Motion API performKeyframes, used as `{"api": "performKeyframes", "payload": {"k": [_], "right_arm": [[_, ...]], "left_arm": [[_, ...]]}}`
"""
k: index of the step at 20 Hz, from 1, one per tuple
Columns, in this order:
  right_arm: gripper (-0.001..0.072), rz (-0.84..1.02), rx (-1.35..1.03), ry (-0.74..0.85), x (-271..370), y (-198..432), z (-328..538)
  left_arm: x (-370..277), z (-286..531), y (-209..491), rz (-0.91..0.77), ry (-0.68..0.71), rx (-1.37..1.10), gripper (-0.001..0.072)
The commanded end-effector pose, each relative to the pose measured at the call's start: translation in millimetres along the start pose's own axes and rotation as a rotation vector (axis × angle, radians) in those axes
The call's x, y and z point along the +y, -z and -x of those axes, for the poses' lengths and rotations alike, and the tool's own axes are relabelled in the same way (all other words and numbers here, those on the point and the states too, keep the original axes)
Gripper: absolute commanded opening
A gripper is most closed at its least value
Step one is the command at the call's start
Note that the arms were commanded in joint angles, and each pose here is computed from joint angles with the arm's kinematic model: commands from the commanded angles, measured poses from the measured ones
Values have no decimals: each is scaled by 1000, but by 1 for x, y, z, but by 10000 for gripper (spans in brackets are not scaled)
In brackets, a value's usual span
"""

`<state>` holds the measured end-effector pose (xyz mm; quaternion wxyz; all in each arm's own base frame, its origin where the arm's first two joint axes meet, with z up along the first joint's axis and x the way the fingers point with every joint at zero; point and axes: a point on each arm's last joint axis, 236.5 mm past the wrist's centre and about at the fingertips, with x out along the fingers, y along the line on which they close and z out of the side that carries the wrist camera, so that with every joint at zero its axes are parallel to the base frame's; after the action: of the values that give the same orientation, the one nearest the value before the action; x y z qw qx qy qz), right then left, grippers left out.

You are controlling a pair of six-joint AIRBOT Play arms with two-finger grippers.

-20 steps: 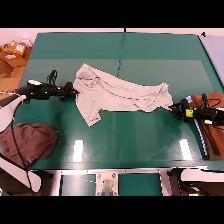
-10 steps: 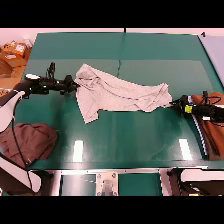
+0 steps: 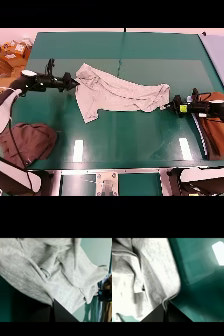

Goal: Fold the shirts.

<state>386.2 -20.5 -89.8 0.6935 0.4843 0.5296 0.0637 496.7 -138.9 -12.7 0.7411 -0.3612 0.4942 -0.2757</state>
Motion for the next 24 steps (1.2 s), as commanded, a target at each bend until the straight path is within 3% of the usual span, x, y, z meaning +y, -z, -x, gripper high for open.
{"api": "performKeyframes", "payload": {"k": [1, 7, 13, 18, 21, 24], "right_arm": [[11, 113, 5, -164, 79, -3, 50], [11, 484, -381, -212, 245, -6, 233], [11, 774, -868, -217, 370, 86, 391], [11, 888, -1078, -207, 402, 156, 429], [11, 884, -1158, -160, 400, 152, 443], [11, 792, -1079, -136, 372, 111, 424]], "left_arm": [[-47, 42, -14, -147, -47, -8, 17], [-258, 204, -30, -632, -71, -324, 18], [-442, 369, 68, -1054, -29, -777, 19], [-481, 418, 139, -1169, -21, -917, 18], [-472, 411, 138, -1129, -32, -880, 19], [-422, 381, 94, -984, -118, -794, 18]]}}
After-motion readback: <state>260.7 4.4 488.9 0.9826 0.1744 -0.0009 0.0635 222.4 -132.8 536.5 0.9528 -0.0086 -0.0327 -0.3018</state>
